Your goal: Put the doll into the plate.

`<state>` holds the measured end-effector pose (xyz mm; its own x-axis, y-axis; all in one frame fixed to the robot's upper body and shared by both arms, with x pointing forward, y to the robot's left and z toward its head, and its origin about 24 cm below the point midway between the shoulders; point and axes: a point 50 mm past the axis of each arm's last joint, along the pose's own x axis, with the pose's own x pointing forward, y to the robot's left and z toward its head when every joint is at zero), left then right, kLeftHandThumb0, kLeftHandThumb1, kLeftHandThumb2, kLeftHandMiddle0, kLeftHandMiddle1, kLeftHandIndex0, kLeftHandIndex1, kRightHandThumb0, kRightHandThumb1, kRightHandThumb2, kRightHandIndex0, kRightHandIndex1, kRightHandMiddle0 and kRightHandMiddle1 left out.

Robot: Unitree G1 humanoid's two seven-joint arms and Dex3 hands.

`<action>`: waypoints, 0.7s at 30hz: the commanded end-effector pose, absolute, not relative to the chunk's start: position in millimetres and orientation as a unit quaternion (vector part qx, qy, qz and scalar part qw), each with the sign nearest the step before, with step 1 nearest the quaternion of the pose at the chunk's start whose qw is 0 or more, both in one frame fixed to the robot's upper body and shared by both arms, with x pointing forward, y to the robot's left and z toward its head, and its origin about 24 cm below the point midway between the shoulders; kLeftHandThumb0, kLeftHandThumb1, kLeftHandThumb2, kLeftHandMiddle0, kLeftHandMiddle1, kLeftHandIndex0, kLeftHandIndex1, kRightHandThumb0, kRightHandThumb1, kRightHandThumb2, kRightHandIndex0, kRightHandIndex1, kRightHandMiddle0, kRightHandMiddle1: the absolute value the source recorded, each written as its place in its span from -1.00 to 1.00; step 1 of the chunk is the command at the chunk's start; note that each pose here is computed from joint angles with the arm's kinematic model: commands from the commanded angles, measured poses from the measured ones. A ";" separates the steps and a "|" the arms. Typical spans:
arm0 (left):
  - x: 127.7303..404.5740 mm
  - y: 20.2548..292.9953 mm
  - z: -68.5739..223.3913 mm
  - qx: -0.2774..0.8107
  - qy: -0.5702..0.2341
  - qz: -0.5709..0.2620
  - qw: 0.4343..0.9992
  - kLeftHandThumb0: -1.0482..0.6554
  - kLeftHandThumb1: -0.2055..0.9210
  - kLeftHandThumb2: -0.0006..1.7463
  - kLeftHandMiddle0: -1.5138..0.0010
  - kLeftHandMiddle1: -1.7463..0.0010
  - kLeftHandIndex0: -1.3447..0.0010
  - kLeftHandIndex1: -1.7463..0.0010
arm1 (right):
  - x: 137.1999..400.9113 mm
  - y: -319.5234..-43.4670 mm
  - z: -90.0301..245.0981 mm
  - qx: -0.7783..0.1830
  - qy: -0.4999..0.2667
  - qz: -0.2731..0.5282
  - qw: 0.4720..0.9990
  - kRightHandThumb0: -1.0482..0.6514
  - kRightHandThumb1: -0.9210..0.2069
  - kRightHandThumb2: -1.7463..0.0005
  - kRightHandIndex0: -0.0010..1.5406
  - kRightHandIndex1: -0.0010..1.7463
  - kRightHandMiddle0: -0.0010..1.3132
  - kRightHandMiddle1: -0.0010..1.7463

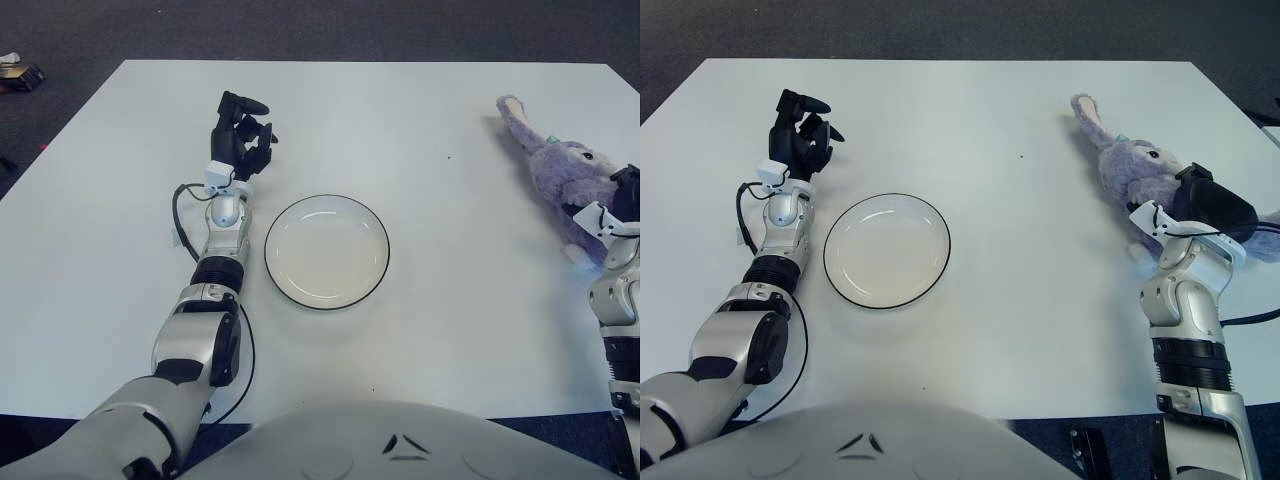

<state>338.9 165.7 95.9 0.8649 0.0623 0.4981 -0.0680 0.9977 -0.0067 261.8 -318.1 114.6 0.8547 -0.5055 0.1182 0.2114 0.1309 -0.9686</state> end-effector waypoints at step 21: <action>338.7 163.3 97.8 0.027 -0.264 0.018 0.964 -0.18 1.00 -0.56 0.13 -1.00 0.49 -0.84 | 298.9 -244.6 121.8 -0.589 -0.058 -0.109 0.799 -0.23 -0.47 -0.05 0.04 1.00 -0.41 1.00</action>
